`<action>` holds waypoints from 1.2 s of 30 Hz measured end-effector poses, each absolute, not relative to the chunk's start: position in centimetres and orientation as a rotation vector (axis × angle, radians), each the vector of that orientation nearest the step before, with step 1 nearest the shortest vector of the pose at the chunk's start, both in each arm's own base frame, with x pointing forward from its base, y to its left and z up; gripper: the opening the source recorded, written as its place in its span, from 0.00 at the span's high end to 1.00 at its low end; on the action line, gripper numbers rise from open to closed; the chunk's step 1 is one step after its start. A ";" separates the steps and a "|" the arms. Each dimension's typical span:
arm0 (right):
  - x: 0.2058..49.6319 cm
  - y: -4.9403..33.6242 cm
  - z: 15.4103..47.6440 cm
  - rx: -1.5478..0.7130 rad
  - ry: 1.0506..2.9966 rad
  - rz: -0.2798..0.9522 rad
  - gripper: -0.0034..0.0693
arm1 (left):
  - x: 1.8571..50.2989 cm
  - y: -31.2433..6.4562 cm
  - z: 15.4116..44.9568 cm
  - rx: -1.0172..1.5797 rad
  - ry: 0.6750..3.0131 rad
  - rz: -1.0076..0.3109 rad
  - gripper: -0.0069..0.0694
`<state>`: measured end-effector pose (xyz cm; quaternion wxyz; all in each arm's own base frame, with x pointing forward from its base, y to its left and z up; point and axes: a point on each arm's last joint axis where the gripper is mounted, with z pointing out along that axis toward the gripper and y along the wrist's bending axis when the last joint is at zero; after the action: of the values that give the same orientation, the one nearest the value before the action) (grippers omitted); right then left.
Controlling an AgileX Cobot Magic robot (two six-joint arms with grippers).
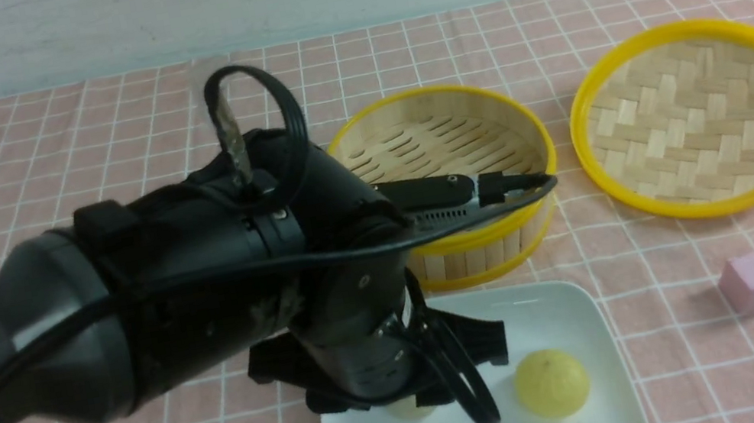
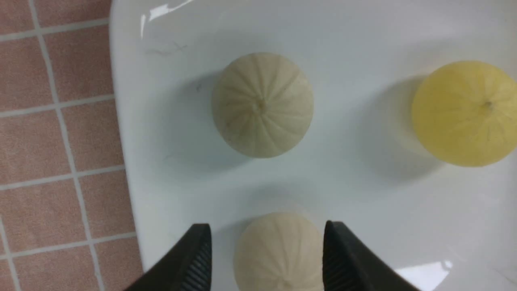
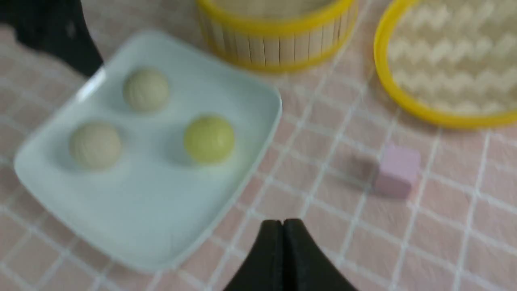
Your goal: Put the steamed buns into the plate on the pink tablecloth.
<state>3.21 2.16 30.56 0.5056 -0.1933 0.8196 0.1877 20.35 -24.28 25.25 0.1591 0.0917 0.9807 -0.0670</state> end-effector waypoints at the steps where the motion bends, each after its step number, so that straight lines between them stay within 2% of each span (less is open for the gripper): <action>1: 3.4 2.3 30.2 -0.455 1.936 0.466 0.97 | 20.4 -24.3 25.2 0.264 2.801 -0.189 0.42; 3: 3.9 2.6 29.0 -0.443 1.807 0.487 0.97 | 20.4 -24.2 25.3 0.268 2.797 -0.184 0.45; 6: 4.2 2.9 28.7 -0.459 1.718 0.476 0.97 | 20.4 -24.2 25.3 0.271 2.794 -0.180 0.49; 16: 4.3 2.9 28.8 -0.467 1.688 0.469 0.97 | 20.5 -24.3 25.3 0.273 2.787 -0.186 0.59; 26: 4.3 2.9 28.8 -0.467 1.688 0.469 0.96 | 20.5 -24.3 25.3 0.275 2.782 -0.189 0.63; 28: 4.3 2.9 28.8 -0.467 1.688 0.469 0.96 | 20.5 -24.3 25.3 0.277 2.781 -0.187 0.66; 30: 4.3 2.9 28.8 -0.467 1.687 0.469 0.96 | 20.5 -24.3 25.3 0.277 2.781 -0.184 0.78; 32: 4.3 2.9 28.8 -0.467 1.687 0.469 0.96 | 20.5 -24.2 25.3 0.279 2.780 -0.179 0.86; 36: 4.1 2.8 28.9 -0.463 1.674 0.471 0.96 | 20.6 -24.2 25.3 0.283 2.777 -0.172 0.91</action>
<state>4.10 2.77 28.91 0.6219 -0.2014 0.7285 0.2048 20.57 -24.21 25.31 0.1717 0.0997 0.9782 -0.0606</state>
